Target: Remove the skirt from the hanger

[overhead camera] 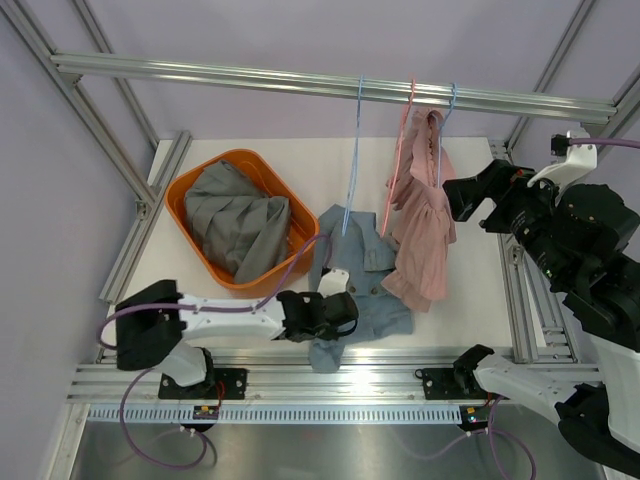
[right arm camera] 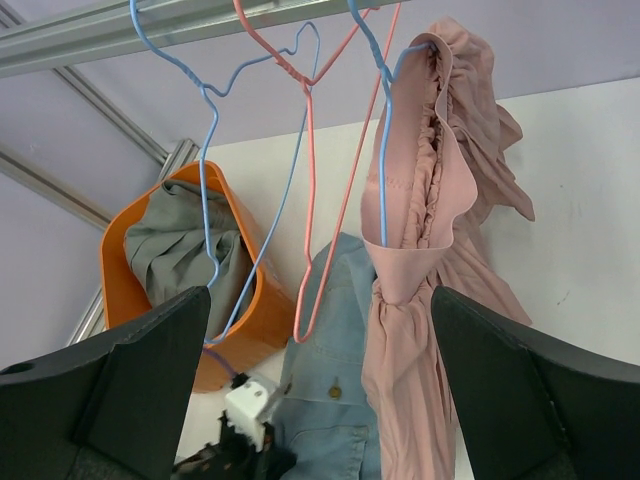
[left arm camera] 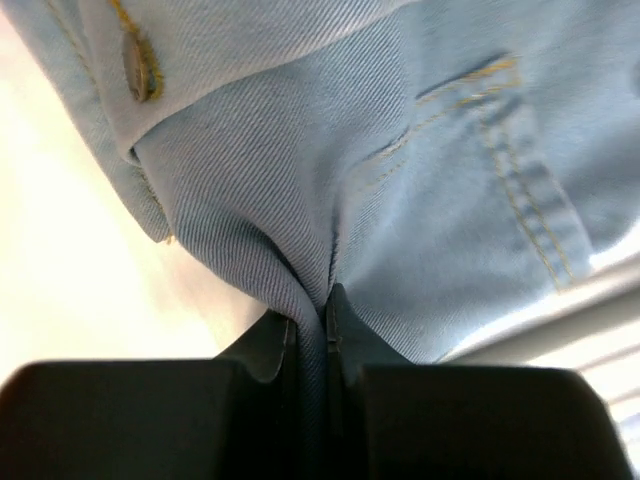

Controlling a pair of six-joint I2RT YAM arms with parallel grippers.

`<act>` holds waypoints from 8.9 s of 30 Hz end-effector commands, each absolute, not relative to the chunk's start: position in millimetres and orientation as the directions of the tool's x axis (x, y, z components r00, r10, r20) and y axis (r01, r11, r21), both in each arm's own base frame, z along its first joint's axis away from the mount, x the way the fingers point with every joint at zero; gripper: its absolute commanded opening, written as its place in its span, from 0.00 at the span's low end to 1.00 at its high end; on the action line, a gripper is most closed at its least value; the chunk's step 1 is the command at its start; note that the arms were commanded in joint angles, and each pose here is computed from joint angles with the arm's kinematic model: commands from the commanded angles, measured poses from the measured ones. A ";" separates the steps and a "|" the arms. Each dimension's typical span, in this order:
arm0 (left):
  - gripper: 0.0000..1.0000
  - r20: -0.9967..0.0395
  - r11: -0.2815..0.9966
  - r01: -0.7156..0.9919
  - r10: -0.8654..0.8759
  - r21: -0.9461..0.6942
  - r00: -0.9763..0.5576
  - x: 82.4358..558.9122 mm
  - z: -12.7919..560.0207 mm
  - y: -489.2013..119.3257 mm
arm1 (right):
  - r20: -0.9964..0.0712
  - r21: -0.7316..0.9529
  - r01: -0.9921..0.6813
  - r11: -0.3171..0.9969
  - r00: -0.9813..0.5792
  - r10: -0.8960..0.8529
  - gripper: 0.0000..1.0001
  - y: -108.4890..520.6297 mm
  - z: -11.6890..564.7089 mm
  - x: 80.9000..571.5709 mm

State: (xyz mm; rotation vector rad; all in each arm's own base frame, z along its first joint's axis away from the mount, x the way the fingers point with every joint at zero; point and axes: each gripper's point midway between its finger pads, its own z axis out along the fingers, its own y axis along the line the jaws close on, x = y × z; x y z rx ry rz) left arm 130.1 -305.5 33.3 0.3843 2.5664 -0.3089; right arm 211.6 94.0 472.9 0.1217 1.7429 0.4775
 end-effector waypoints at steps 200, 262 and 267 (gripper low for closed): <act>0.00 -0.857 0.679 0.712 0.249 -0.178 -0.452 31.4 293.4 -472.6 | -0.786 0.473 0.102 0.875 -0.400 0.471 0.00 82.8 435.9 234.7; 0.00 -0.888 0.812 0.542 0.069 -0.215 -0.455 70.1 272.9 -378.6 | -0.663 0.533 -0.199 0.822 -0.702 0.260 0.00 113.6 412.9 119.7; 0.00 -0.912 0.812 0.554 0.070 -0.184 -0.405 93.8 300.2 -390.4 | -0.644 0.485 -0.136 0.864 -0.725 0.247 0.00 93.7 384.3 101.6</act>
